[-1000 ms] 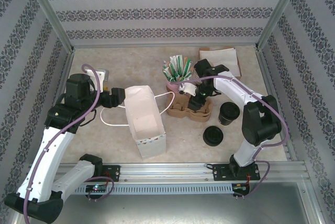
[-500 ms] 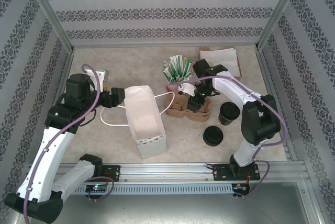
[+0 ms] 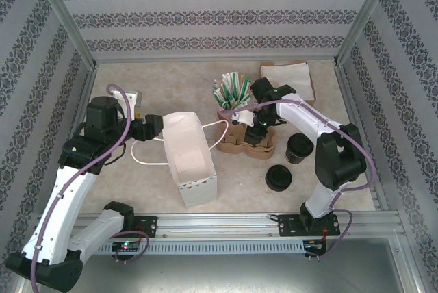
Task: Pack the takeout coffee
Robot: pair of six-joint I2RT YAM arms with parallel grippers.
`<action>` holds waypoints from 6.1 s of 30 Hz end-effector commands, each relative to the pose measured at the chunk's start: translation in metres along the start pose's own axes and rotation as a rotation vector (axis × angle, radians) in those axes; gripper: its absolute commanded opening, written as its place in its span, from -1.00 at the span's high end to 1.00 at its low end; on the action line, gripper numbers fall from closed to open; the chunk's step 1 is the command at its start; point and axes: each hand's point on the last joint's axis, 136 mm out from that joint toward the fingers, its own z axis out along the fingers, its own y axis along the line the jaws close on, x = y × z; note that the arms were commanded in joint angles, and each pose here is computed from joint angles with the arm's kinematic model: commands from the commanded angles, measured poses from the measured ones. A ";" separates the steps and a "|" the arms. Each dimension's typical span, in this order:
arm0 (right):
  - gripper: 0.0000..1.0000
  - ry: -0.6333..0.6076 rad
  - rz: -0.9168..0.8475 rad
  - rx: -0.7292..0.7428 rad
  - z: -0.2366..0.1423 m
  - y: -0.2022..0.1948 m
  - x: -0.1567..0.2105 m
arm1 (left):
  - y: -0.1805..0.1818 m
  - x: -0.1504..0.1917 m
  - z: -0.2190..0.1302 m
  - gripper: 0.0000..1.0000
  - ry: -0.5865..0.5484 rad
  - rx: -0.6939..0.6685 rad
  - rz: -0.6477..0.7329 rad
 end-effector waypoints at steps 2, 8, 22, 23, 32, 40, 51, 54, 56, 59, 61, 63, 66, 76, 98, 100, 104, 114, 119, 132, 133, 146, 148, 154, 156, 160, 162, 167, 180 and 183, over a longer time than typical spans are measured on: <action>0.22 -0.005 -0.047 -0.001 0.000 0.009 0.000 | 0.000 0.003 -0.001 -0.60 0.002 -0.008 0.024; 0.18 -0.064 -0.080 0.005 -0.007 0.012 -0.003 | 0.002 0.004 0.001 -0.60 0.004 -0.012 0.028; 0.04 -0.076 -0.115 0.052 -0.011 0.004 -0.006 | 0.003 0.004 0.000 -0.60 -0.004 -0.022 0.036; 0.03 -0.068 -0.111 0.053 -0.010 0.003 -0.005 | 0.003 0.005 0.000 -0.60 -0.003 -0.022 0.037; -0.05 -0.026 -0.084 0.048 -0.004 0.000 0.003 | 0.004 0.005 0.000 -0.61 -0.002 -0.023 0.041; -0.04 -0.007 -0.070 0.033 0.001 -0.002 0.005 | 0.003 0.005 0.000 -0.61 -0.004 -0.023 0.038; -0.01 0.008 -0.062 0.006 0.008 -0.001 0.006 | 0.004 0.005 0.001 -0.61 -0.002 -0.024 0.040; 0.00 0.011 -0.059 0.007 0.008 -0.002 0.005 | 0.004 0.005 0.002 -0.61 -0.001 -0.024 0.040; 0.02 0.011 -0.058 0.007 0.008 -0.003 0.005 | 0.004 0.005 0.002 -0.61 0.000 -0.025 0.039; 0.07 0.013 -0.057 0.007 0.008 -0.003 0.005 | 0.004 0.005 0.002 -0.61 -0.002 -0.024 0.041; 0.09 0.013 -0.057 0.010 0.006 -0.002 0.005 | 0.004 0.004 0.001 -0.61 -0.005 -0.025 0.042; 0.14 0.010 -0.060 0.011 0.003 0.000 0.005 | 0.004 0.003 0.001 -0.61 -0.006 -0.025 0.042; 0.16 0.002 -0.059 0.025 -0.002 0.000 0.003 | 0.003 0.002 0.000 -0.61 -0.009 -0.024 0.044; 0.22 -0.044 -0.065 0.099 -0.023 0.003 -0.003 | 0.017 -0.009 -0.004 -0.66 0.038 -0.124 0.087; 0.20 -0.237 0.077 0.308 -0.098 0.042 -0.012 | -0.014 -0.028 0.028 -0.69 0.346 0.065 0.303; 0.19 -0.267 0.086 0.308 -0.105 0.048 -0.015 | -0.015 -0.026 0.035 -0.75 0.370 0.084 0.329; 0.18 -0.303 0.114 0.328 -0.116 0.057 -0.013 | -0.027 -0.029 0.038 -0.79 0.365 0.148 0.388; 0.21 -0.387 0.273 0.386 -0.139 0.067 -0.009 | -0.057 -0.017 0.044 -0.52 0.387 0.244 0.499; 0.24 -0.426 0.356 0.412 -0.155 0.070 -0.010 | -0.045 -0.012 0.055 -0.48 0.466 0.194 0.519; 0.24 -0.524 0.403 0.462 -0.192 0.077 -0.019 | -0.063 0.009 0.071 0.46 0.550 0.259 0.485; 0.24 -0.528 0.407 0.476 -0.195 0.076 -0.020 | -0.063 0.008 0.072 0.57 0.549 0.252 0.467; 0.22 -0.597 0.408 0.615 -0.240 0.073 -0.022 | -0.060 -0.012 0.071 0.95 0.495 0.094 0.054; 0.22 -0.607 0.407 0.626 -0.244 0.073 -0.023 | -0.063 -0.016 0.072 1.00 0.475 0.097 -0.007; 0.22 -0.640 0.372 0.618 -0.252 0.081 -0.026 | -0.061 -0.012 0.077 1.00 0.493 0.043 -0.147; 0.21 -0.653 0.358 0.621 -0.255 0.084 -0.027 | -0.061 -0.014 0.077 1.00 0.489 0.022 -0.201; 0.21 -0.672 0.327 0.624 -0.262 0.090 -0.030 | -0.068 -0.019 0.076 1.00 0.455 0.010 -0.291; 0.21 -0.684 0.312 0.631 -0.268 0.092 -0.031 | -0.070 -0.017 0.075 1.00 0.450 -0.006 -0.346; 0.21 -0.741 0.256 0.610 -0.283 0.106 -0.041 | -0.080 -0.011 0.075 1.00 0.434 -0.016 -0.400; 0.26 -0.892 0.041 0.283 -0.295 0.172 -0.095 | -0.096 0.005 0.070 0.82 0.374 0.079 -0.443; 0.26 -0.867 0.017 0.272 -0.285 0.175 -0.106 | -0.103 0.006 0.069 0.63 0.375 0.133 -0.424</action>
